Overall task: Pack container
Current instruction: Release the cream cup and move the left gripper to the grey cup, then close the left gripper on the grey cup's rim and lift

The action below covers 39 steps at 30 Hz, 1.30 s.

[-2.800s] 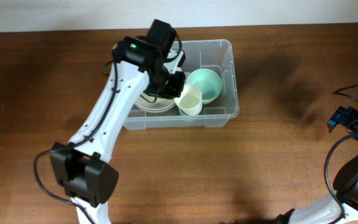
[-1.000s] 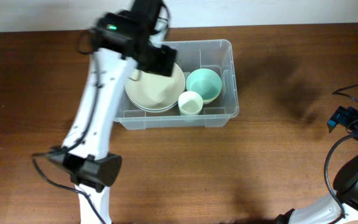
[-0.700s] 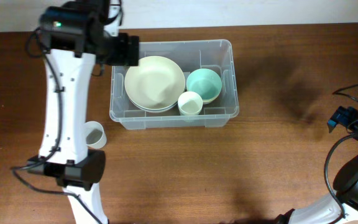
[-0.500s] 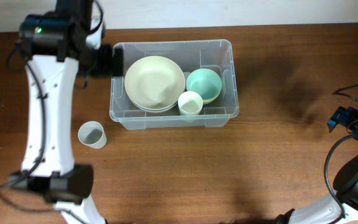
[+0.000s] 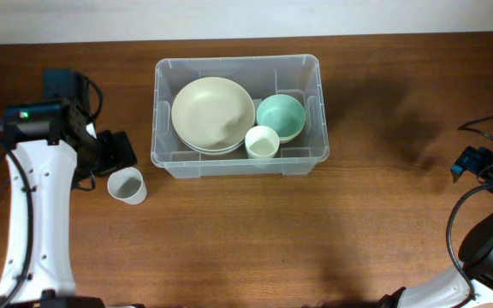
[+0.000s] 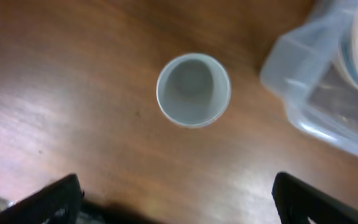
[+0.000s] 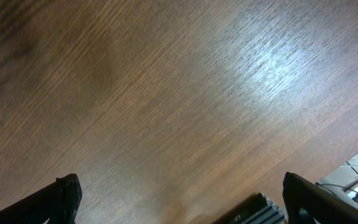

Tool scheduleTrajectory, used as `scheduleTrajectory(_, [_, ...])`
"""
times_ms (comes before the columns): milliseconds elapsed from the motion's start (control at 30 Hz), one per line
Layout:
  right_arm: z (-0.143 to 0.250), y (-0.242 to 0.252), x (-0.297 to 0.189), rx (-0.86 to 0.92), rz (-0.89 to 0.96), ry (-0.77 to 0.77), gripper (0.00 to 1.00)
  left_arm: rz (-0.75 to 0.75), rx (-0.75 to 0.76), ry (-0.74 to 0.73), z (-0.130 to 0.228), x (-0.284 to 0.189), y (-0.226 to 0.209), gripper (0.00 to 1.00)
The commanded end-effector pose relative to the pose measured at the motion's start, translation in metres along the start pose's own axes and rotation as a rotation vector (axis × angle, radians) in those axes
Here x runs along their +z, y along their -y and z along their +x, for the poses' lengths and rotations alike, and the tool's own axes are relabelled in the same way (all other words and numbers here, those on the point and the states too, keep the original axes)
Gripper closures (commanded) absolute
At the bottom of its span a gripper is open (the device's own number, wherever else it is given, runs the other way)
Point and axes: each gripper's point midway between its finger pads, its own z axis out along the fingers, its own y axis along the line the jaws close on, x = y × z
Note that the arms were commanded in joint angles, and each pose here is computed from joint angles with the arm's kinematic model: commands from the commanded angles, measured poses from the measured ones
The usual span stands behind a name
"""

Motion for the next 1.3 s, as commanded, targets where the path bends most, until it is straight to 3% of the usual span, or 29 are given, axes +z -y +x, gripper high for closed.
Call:
scheduleTrajectory(0, [-0.003, 0.004, -0.009, 0.014, 0.003, 0.030, 0.01, -0.008, -0.049, -0.044, 0.008, 0.030, -0.007, 0.00])
scheduleTrajectory(200, [-0.003, 0.004, -0.009, 0.014, 0.003, 0.030, 0.01, -0.011, -0.100, -0.074, 0.017, 0.076, -0.010, 0.00])
scheduleTrajectory(467, [-0.003, 0.004, -0.009, 0.014, 0.003, 0.030, 0.01, -0.030, -0.138, -0.112, 0.031, 0.105, -0.027, 0.00])
scheduleTrajectory(767, [-0.003, 0.004, -0.009, 0.014, 0.003, 0.030, 0.01, -0.026, -0.188, -0.064, 0.019, 0.121, -0.040, 0.01])
scheduleTrajectory(1267, [-0.003, 0.004, -0.009, 0.014, 0.003, 0.030, 0.01, -0.031, -0.192, -0.158, 0.023, 0.150, -0.039, 0.05])
